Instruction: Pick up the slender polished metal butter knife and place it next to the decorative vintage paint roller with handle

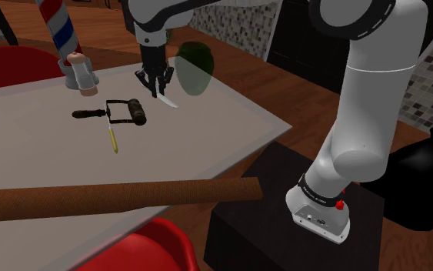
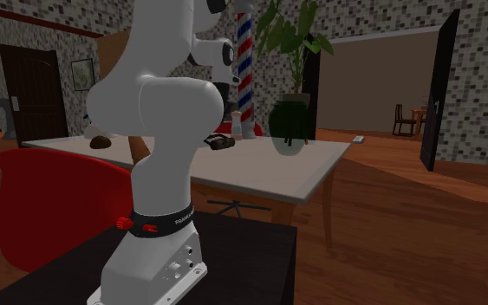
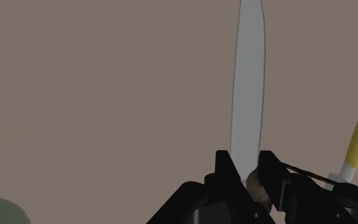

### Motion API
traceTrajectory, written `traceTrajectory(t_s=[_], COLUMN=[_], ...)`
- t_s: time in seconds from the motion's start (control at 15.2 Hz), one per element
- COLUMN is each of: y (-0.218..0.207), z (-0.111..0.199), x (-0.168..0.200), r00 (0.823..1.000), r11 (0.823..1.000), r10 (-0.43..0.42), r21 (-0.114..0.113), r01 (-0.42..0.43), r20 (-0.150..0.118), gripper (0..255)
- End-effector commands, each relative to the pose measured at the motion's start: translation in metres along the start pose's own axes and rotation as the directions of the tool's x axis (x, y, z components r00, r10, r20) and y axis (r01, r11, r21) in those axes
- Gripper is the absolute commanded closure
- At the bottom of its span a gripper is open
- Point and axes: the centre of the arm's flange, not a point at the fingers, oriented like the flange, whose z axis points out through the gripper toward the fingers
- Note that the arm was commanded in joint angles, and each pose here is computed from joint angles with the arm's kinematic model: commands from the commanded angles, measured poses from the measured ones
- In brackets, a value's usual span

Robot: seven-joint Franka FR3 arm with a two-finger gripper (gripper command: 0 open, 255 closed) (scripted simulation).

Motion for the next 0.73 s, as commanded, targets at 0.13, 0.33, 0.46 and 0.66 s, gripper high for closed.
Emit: traceTrajectory(t_s=[0.13,0.33,0.46,0.66], y=[-0.006,-0.005,-0.005,-0.004], z=[0.020,0.036,0.046,0.062], x=[0.006,0.008,0.009,0.010], r00=[1.000,1.000,1.000,1.000], r11=[1.000,1.000,1.000,1.000], r10=[0.001,0.001,0.001,0.001], r21=[0.000,0.000,0.000,0.000], r01=[-0.001,-0.001,-0.001,-0.001], r20=[0.000,0.000,0.000,0.000], gripper=[255,255,255,255])
